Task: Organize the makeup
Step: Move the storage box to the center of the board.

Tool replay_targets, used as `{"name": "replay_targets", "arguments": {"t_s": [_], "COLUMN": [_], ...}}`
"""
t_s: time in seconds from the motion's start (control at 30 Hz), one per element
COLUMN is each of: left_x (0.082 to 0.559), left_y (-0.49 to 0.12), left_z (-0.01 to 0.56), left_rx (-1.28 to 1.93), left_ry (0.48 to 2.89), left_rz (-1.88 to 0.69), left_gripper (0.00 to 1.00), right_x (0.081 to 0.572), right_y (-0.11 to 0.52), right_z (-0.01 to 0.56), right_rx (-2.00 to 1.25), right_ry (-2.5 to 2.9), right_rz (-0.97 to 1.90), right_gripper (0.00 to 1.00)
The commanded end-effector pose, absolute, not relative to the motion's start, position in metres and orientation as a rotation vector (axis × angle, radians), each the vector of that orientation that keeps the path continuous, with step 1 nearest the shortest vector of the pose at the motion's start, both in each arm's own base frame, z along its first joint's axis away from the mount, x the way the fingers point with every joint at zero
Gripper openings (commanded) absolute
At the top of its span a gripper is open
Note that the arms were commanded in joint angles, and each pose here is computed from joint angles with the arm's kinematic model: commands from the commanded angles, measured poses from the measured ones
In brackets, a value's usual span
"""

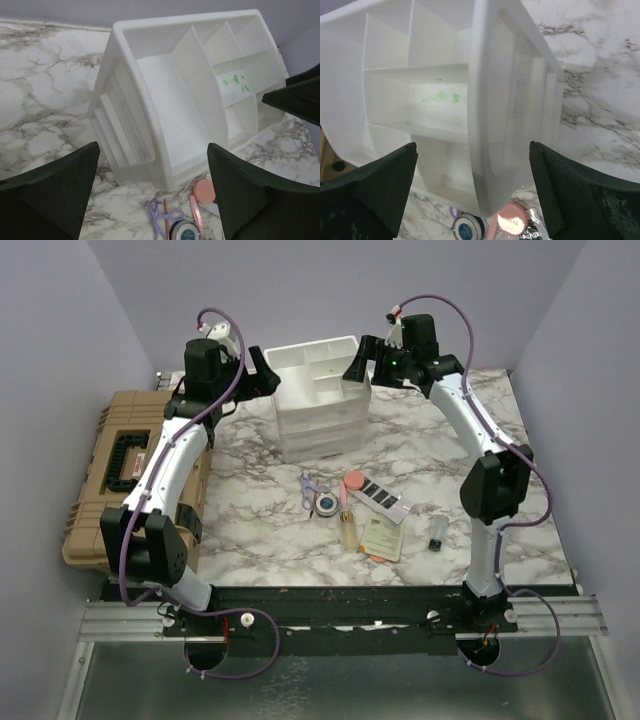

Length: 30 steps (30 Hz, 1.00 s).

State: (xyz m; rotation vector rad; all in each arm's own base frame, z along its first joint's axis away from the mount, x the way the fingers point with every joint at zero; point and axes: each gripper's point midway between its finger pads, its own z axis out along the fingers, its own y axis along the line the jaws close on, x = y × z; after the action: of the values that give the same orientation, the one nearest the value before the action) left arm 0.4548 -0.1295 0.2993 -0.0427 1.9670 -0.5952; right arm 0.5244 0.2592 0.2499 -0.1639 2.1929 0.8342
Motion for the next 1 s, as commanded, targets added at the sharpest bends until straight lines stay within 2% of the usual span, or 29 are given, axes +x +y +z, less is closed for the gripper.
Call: {"name": "replay_targets", "arguments": {"t_s": [0.0,0.13,0.3,0.5,0.7,0.97], "left_x": [0.477,0.495,0.507,0.507,0.497,0.481], "left_y": [-0.141,-0.145,-0.146,-0.147,-0.155,-0.171], "left_z": [0.323,0.311,0.292,0.275,0.267,0.270], "left_rx": [0.010,0.024,0.026,0.029,0.037,0.057], "left_ry": [1.893,1.915,1.951,1.987,2.013,2.025], "left_rz": [-0.657,-0.659,-0.647,-0.646,-0.689,-0.810], "left_gripper": [0.88,0.83,0.78,0.72,0.70,0.70], "right_x": [0.525,0.501,0.457,0.425,0.441,0.489], "right_y": [0.220,0.212,0.227,0.267,0.302,0.305], "right_z": [0.316,0.323,0.314,0.291,0.278,0.266], "right_rx": [0.004,0.170,0.305,0.257,0.224,0.175], "right_ry": [1.961,1.852,1.677,1.693,1.728,1.823], "right_rz": [0.665,0.781,1.132,1.334,1.451,1.332], "right_gripper": [1.00,1.00,1.00,1.00,1.00,1.00]}}
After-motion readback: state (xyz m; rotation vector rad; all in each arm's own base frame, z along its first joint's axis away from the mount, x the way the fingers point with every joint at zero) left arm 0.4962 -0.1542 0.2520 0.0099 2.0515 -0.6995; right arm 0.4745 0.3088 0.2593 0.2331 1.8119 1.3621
